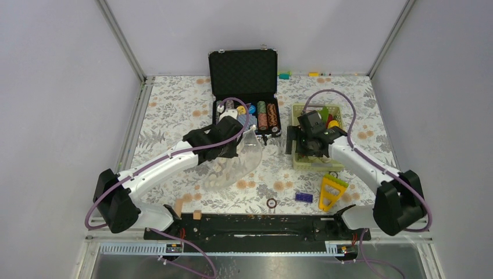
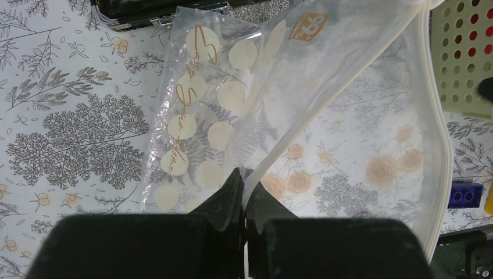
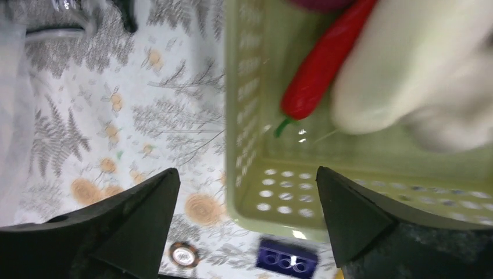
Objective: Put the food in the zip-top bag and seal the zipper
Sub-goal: Move the bin to the center of the board, then pick up the fake vegetable from the bin.
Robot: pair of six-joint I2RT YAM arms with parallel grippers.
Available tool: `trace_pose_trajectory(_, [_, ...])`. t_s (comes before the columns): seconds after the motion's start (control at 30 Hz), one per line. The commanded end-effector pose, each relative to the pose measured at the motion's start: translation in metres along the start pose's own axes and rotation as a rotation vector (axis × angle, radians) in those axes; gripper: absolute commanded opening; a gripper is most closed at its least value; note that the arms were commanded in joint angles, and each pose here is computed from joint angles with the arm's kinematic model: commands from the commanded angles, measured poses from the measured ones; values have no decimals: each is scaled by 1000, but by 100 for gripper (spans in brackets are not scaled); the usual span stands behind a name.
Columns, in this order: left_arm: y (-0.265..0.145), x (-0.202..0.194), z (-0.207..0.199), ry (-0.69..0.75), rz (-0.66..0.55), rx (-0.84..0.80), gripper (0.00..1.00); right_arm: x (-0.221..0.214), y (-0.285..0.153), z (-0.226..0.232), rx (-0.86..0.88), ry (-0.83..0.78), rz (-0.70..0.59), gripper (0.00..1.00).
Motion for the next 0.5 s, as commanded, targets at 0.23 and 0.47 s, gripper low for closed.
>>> trace_pose_trajectory(0.23, [-14, 31, -11, -62, -78, -24, 0, 89, -18, -86, -313, 148, -200, 86])
trace_pose_trajectory(0.47, [-11, 31, -12, -59, -70, -15, 0, 102, 19, -93, -354, 169, -137, 76])
Point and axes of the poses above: each gripper's point midway between its finger pads, its own y axis out along the fingers, its own z axis along the line the jaws close on, x = y × z, the point moved 1 cm from there along -y, back along the fingers, and after that the axes turned 1 degree about -y, right-handed, at the moved point
